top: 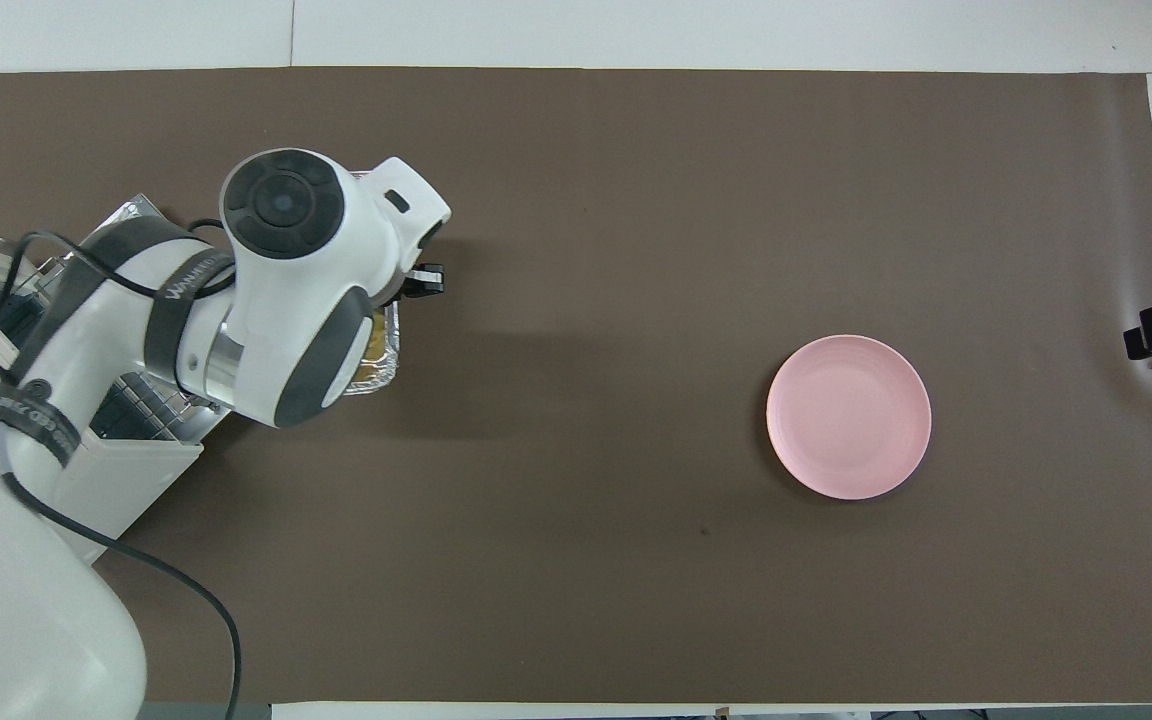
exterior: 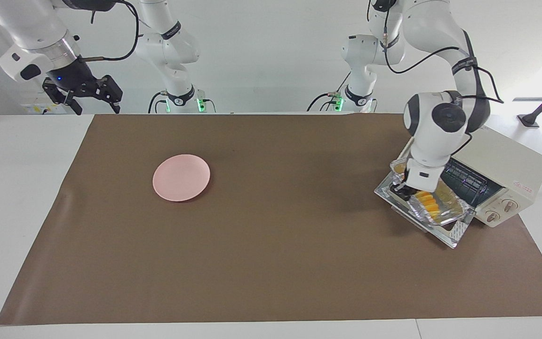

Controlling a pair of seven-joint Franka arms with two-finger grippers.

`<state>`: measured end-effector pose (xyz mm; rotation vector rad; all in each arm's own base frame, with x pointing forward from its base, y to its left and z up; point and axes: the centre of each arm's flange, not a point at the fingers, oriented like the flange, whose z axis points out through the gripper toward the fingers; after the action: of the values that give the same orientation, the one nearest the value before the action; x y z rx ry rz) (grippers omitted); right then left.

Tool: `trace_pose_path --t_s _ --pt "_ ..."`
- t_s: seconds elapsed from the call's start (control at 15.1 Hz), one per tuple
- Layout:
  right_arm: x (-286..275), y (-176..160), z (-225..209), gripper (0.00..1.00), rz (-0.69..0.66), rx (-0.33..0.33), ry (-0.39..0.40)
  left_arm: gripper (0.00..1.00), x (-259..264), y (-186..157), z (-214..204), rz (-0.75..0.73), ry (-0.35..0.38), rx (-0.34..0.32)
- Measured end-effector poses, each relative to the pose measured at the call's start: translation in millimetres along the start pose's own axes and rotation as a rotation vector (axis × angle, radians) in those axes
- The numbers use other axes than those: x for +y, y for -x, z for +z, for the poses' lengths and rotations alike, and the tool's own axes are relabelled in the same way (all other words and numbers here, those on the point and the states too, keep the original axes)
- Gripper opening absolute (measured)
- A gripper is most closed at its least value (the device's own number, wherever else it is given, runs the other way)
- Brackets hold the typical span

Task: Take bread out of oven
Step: 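Grasp the foil tray with the left gripper and pull it out, then release the tray on the table while the right gripper reaches toward it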

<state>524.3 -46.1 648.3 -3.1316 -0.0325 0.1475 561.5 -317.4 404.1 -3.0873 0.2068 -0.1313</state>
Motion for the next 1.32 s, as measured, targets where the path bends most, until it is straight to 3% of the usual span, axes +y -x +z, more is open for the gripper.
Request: trace_pose_path --t_s 0.26,0.46,0.6,0.73,0.93,1.19,1.32 --pt "5.0 0.6 0.0 1.0 0.009 0.0 -0.001 0.02 92.3 7.0 50.1 0.093 0.028 -0.03" --pt "4.8 0.6 0.0 1.0 0.009 0.0 -0.001 0.02 101.3 2.2 93.6 0.092 0.03 -0.029" --pt "0.2 0.0 0.0 1.0 0.0 0.0 0.0 0.07 100.1 -2.1 94.9 0.081 0.033 -0.024" --pt "-4.0 -0.3 0.3 1.0 -0.007 -0.001 0.001 0.22 89.2 -14.5 83.9 0.05 0.034 -0.008" --pt "-6.4 1.7 6.6 1.0 -0.012 -0.016 0.0 0.53 31.5 -51.5 41.9 -0.081 0.065 -0.011" --pt "-44.9 -1.6 24.0 1.0 -0.059 0.017 0.009 0.96 -132.6 -77.9 -62.1 -0.309 0.103 -0.022" --pt "-78.4 -2.4 31.3 1.0 -0.066 0.024 0.014 1.0 -207.4 -68.5 -101.6 -0.377 0.108 -0.029"
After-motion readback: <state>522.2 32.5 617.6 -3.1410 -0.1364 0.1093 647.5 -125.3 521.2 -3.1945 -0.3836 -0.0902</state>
